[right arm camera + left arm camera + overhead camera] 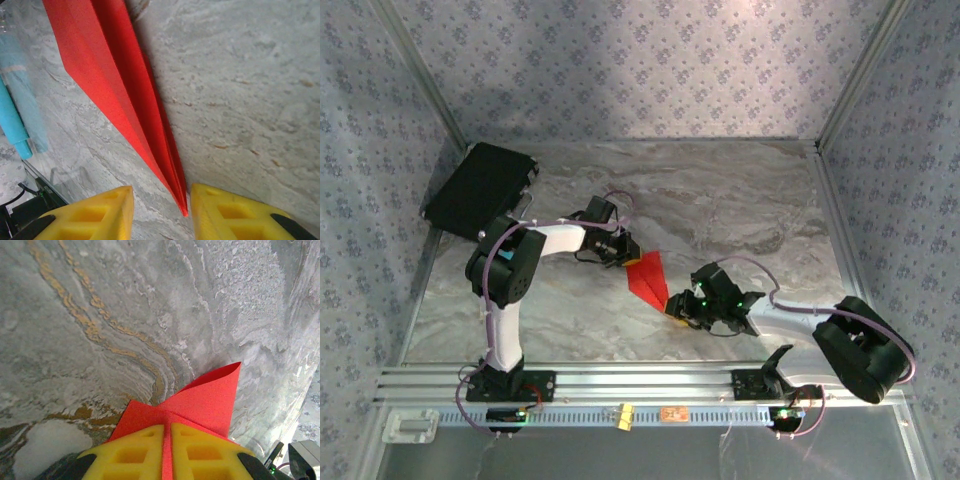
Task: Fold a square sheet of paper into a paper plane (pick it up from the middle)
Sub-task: Fourth fold the wing at the center of the table, then turn over the paper at the center of the table.
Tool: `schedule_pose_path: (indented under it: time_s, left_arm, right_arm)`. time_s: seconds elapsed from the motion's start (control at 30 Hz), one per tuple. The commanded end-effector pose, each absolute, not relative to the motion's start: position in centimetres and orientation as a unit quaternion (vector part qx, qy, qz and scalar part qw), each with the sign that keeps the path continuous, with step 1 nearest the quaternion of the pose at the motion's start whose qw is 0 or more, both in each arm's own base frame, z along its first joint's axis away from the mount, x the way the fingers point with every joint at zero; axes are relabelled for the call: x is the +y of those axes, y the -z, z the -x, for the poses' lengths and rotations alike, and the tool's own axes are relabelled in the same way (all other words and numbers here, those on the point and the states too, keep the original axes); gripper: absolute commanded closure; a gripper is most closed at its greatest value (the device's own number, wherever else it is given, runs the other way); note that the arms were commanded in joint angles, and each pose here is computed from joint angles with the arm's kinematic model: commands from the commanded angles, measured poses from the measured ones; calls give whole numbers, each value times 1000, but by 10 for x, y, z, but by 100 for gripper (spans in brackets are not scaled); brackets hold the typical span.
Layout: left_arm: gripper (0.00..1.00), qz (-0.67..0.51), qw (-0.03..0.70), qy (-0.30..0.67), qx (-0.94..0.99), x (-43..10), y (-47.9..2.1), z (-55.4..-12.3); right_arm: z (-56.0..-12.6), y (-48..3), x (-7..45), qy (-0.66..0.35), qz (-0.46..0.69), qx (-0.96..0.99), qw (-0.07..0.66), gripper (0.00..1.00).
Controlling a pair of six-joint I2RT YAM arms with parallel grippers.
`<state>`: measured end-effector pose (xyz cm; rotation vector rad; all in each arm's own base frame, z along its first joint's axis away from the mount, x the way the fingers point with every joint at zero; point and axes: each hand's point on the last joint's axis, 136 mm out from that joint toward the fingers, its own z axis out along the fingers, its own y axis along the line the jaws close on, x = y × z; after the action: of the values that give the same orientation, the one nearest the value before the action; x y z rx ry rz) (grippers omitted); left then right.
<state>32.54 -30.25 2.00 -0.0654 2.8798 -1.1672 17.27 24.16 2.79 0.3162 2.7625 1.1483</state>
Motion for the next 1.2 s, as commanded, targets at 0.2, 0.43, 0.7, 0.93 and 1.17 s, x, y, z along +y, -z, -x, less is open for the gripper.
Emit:
schedule_pose_path:
  time_s: [0.2,0.43,0.7,0.93,1.17]
  left_arm:
    - [87,51,-2,324,945,-278,5,-316]
    - [87,51,-2,326,944,-278,4,-316]
    - [87,52,-3,328,943,-279,5,-316]
    - [87,50,-4,330,943,-280,3,-315]
    - [87,50,-3,331,942,-281,2,-315]
  right_arm:
    - [-173,-26,248,-396,-109,910,58,67]
    - [-186,-36,250,-407,-101,904,86,65]
    - [-199,-50,254,-423,-72,896,113,63]
    - [-209,-58,257,-441,-60,886,126,64]
    - [-214,-58,258,-452,-55,881,124,65]
